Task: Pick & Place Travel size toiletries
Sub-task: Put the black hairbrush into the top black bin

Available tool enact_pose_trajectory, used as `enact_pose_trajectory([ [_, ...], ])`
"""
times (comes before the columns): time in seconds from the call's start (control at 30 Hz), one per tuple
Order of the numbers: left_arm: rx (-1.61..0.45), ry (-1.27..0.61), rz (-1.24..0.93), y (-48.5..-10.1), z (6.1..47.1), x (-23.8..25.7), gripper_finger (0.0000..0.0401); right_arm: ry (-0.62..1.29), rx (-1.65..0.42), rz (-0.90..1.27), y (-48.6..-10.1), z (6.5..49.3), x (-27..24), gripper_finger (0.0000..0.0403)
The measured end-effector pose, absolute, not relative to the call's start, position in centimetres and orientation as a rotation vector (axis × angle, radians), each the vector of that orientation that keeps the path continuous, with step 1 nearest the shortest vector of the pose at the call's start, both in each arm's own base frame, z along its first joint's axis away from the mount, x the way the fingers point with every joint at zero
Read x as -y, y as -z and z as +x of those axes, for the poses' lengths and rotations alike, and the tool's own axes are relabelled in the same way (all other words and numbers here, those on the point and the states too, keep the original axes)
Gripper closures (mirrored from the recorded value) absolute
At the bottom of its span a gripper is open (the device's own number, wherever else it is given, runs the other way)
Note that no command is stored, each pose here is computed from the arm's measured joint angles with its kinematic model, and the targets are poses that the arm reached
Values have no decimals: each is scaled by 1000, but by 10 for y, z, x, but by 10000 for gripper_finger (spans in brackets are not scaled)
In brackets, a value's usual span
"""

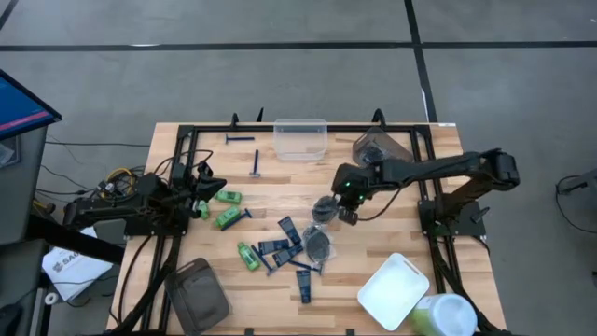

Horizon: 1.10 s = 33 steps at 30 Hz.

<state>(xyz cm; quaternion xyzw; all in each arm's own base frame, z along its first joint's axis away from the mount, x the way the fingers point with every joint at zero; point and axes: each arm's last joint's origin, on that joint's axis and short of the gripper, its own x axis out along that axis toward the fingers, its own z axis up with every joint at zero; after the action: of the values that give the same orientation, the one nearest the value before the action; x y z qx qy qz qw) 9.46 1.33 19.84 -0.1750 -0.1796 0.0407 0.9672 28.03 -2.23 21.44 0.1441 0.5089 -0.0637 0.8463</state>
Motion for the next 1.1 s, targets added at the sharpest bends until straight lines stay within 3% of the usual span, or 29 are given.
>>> enact_pose_trajectory([
  [0.23,371,-81,-354,-199,94,-13,382,212,-924,323,-249,261,40,402],
  [0.57,381,-79,-353,-200,94,-13,382,552,-764,353,-280,226,79,403],
  [0.8,383,-79,-353,-200,94,-13,382,930,-870,428,-272,196,102,403],
  [1.1,388,-78,-352,-201,94,-13,382,1216,-987,470,-265,169,111,403],
])
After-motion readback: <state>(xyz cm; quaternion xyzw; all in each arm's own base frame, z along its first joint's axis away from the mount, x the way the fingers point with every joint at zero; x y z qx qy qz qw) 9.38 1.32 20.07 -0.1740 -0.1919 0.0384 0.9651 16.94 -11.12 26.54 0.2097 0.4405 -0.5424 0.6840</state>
